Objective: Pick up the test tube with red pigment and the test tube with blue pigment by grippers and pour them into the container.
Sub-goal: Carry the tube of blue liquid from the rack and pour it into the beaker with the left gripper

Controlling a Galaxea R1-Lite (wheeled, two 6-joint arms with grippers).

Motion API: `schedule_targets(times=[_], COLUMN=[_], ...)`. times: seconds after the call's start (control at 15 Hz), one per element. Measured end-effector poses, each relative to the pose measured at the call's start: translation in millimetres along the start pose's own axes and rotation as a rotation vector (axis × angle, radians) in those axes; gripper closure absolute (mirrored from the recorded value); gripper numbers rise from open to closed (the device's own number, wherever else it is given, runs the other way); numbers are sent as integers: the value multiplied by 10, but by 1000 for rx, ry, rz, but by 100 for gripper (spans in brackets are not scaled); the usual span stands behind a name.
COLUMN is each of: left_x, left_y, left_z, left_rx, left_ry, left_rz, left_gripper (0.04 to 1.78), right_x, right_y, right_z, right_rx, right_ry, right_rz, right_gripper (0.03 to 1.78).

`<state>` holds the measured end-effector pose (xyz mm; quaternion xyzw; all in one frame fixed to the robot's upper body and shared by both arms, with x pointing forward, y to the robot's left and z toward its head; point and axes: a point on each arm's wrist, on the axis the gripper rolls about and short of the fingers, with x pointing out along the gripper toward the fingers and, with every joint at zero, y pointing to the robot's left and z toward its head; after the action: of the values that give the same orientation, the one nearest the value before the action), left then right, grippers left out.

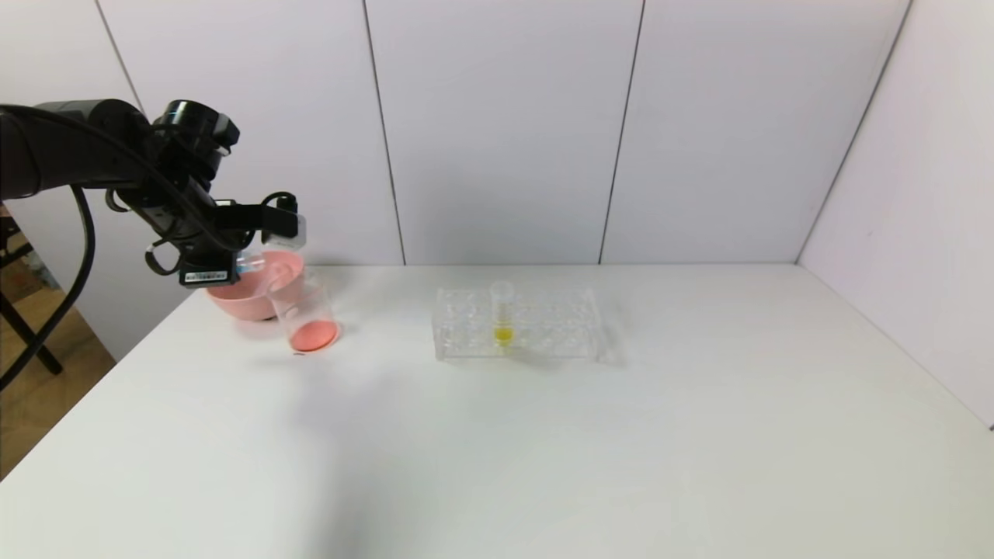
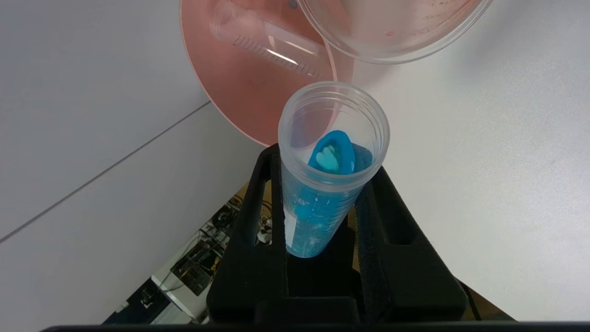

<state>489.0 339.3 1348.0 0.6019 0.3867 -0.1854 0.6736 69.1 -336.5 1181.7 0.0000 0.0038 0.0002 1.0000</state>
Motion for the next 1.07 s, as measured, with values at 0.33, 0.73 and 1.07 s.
schedule_targets(times=[0.33, 0.73, 1.07], left_x=[-3, -2, 30], left_y=[-10, -11, -23], left_z=[13, 24, 94], left_rx=[1, -3, -3], left_ry=[11, 13, 11], left_rz=[-4, -1, 1], left_gripper=[138, 138, 138], right_x=[0, 0, 0], right_y=[0, 0, 0], right_z=[0, 0, 0], right_rx=[0, 0, 0], right_ry=[0, 0, 0], right_rz=[0, 0, 0], right_gripper=[4, 4, 4])
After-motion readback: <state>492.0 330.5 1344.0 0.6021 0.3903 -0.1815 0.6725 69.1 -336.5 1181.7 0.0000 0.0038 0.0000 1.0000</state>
